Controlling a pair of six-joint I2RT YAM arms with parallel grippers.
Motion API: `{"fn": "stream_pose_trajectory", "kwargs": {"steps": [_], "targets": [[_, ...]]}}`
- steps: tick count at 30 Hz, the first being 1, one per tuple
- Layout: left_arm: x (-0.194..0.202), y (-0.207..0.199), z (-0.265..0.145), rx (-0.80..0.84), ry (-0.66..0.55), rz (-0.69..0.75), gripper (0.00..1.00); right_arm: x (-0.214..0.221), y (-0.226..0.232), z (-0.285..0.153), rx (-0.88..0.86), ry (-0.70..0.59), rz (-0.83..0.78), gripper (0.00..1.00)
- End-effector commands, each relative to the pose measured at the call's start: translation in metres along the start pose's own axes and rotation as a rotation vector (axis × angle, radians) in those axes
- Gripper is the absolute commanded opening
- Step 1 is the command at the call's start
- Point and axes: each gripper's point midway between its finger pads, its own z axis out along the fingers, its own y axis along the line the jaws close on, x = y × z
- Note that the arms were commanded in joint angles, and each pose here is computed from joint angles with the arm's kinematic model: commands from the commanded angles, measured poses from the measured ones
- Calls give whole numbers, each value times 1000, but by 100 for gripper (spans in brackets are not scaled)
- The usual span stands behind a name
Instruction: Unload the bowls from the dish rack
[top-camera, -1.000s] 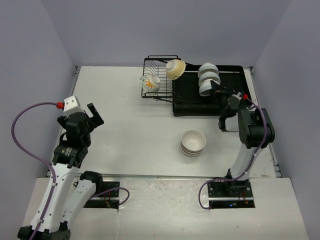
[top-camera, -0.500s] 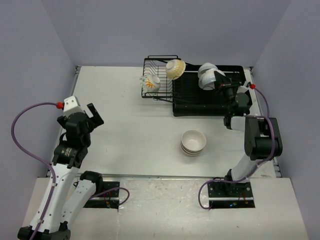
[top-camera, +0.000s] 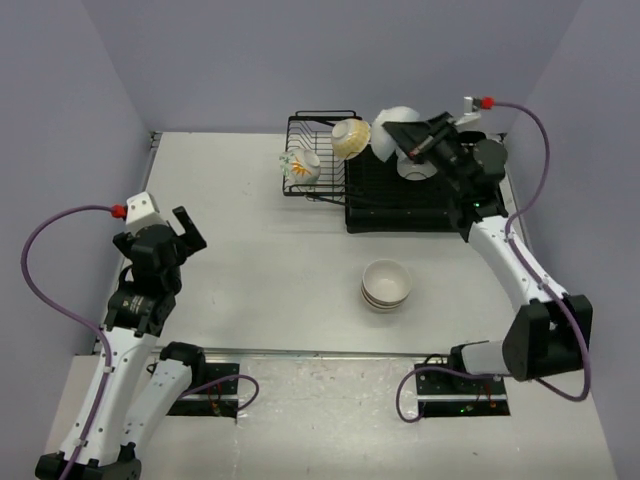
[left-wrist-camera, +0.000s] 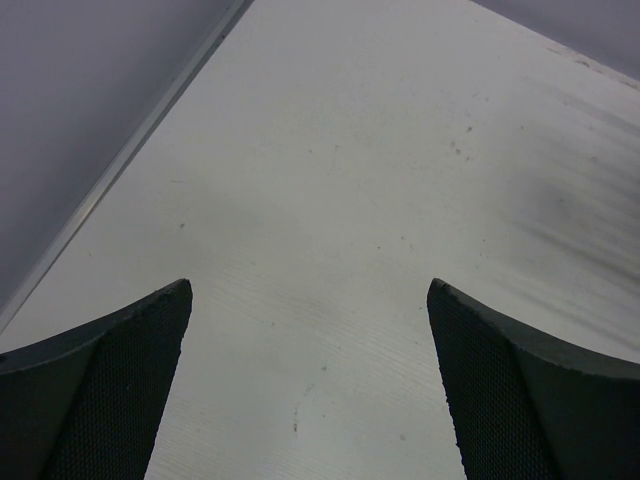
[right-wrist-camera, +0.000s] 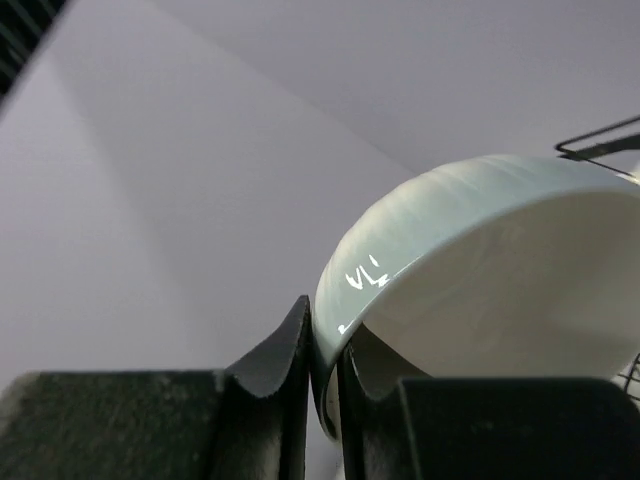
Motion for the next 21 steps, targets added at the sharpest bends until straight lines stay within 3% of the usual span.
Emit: {"fn": "stream_pose_trajectory", "kwargs": {"steps": [1, 3, 7, 8, 9, 14, 21], "targets": [[-18, 9, 0, -58, -60, -31, 100, 78, 53, -4, 122, 282, -534, 0], [-21, 18, -3, -116, -59, -67, 100, 117, 81, -9, 82, 360, -706, 0], [-37, 45, -14, -291, -93, -153, 100, 179, 59, -23, 277, 563, -911, 0], [-39, 44, -15, -293, -93, -157, 100, 177, 47, -23, 348, 583, -923, 0], [-40, 41, -14, -284, -85, -155, 100, 201, 43, -29, 360, 661, -974, 0], [-50, -4, -13, -34, -25, -75, 100, 274, -19, -65, 597, 942, -1160, 0], [-53, 20, -17, -149, -76, -81, 100, 341, -73, -110, 752, 1217, -1337, 0]]}}
